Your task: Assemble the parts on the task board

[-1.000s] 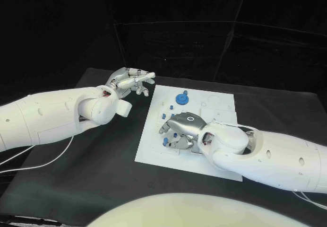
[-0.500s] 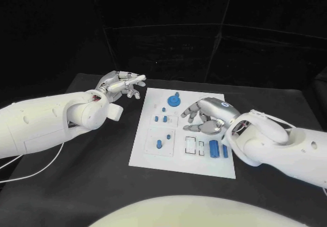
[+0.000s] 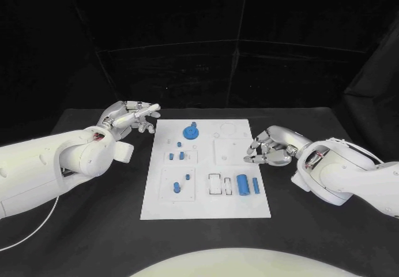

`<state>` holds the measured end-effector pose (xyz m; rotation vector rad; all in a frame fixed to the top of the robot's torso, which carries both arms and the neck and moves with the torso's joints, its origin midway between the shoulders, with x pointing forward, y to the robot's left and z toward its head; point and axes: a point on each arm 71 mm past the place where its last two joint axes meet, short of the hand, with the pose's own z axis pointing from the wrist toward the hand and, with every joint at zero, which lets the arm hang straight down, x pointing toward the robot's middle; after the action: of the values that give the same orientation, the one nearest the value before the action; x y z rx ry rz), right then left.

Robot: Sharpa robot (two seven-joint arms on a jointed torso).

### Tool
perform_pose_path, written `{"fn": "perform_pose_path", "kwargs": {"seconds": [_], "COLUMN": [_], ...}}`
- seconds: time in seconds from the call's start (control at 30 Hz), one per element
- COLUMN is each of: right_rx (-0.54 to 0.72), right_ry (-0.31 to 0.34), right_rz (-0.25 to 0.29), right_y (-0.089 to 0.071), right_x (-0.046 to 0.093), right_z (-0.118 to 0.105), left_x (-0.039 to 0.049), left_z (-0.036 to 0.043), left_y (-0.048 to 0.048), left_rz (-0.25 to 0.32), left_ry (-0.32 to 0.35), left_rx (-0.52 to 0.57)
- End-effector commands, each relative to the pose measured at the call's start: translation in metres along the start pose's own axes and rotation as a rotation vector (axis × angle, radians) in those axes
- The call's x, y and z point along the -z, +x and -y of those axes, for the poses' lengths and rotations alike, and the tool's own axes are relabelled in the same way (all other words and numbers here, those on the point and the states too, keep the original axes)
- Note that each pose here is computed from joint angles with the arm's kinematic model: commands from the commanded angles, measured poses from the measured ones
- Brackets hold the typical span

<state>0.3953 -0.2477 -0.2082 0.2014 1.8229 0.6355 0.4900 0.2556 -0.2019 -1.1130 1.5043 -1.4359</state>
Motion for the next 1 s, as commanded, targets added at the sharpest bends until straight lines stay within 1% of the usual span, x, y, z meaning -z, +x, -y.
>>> {"fn": "perform_pose_path", "kwargs": {"seconds": [0.03, 0.17, 0.3, 0.43, 0.53, 0.8, 1.0], "right_rx": [0.065, 0.110, 0.130, 0.139, 0.145, 0.162, 0.167], "right_ry": [0.072, 0.110, 0.122, 0.117, 0.112, 0.083, 0.085], "right_rz": [-0.045, -0.049, -0.063, -0.096, -0.112, -0.120, -0.128], "right_y": [0.008, 0.017, 0.026, 0.038, 0.044, 0.053, 0.058], "right_x": [0.005, 0.010, 0.012, 0.014, 0.013, 0.011, 0.006], "right_z": [0.006, 0.011, 0.011, 0.009, 0.008, 0.002, 0.001], "left_x": [-0.0006, -0.0007, -0.0005, 0.0000, 0.0002, 0.0005, 0.0004], "left_z": [0.0010, 0.0000, -0.0006, -0.0008, -0.0010, -0.0015, -0.0020], "left_y": [0.0015, 0.0020, 0.0018, 0.0016, 0.0013, 0.0008, 0.0016], "left_rz": [-0.010, -0.012, -0.012, -0.012, -0.012, -0.012, -0.017], "left_ry": [0.010, 0.007, 0.005, 0.003, 0.002, 0.000, -0.002], "left_rx": [0.007, 0.008, 0.008, 0.008, 0.008, 0.009, 0.011]}}
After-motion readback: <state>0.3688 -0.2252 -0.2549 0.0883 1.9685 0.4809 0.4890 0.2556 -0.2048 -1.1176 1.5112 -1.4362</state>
